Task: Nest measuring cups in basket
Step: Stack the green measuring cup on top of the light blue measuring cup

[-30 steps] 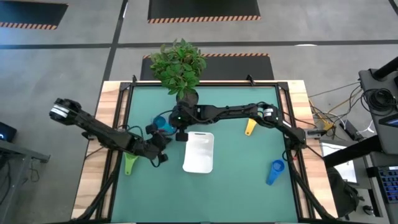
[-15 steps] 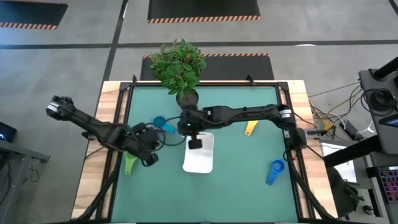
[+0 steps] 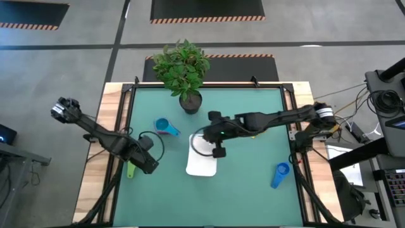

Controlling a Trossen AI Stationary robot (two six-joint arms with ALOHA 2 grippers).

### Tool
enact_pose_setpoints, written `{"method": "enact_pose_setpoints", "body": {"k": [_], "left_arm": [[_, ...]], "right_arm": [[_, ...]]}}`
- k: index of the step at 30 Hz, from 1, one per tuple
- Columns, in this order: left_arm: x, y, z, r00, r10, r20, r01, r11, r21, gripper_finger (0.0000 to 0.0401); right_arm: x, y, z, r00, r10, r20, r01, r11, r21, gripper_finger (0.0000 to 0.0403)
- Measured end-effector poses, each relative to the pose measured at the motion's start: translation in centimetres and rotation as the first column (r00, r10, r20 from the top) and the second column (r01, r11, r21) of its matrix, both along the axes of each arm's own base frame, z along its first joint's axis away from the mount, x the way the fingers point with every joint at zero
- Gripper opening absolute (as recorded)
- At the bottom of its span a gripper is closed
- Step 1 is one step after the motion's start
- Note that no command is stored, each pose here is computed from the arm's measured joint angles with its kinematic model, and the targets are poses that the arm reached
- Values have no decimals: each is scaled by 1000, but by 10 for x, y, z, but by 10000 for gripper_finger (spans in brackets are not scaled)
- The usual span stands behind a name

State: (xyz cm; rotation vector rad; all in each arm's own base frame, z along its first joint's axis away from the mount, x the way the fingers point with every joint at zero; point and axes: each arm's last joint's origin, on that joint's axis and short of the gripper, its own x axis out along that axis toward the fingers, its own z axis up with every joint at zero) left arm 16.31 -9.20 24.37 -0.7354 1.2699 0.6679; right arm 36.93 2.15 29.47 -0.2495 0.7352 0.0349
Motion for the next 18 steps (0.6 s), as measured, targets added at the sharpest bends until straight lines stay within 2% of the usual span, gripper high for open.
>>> {"method": "enact_pose_setpoints", "body": {"k": [7, 10, 14, 18], "left_arm": [[-4, -14, -9, 995, 70, -70, -69, 997, 18, 0], [-3, -17, -13, 992, 94, -82, -91, 995, 29, 8], [0, -19, -19, 986, 128, -104, -122, 991, 58, 45], [3, -21, -25, 980, 151, -126, -142, 987, 80, 98]], "right_arm": [[-41, 5, -13, 998, 44, 40, -44, 999, -21, 9], [-56, 4, -10, 994, 79, 79, -74, 995, -60, 9], [-76, 1, 3, 984, 96, 152, -84, 993, -86, 9], [-94, -1, 11, 975, 97, 200, -81, 993, -87, 9]]}}
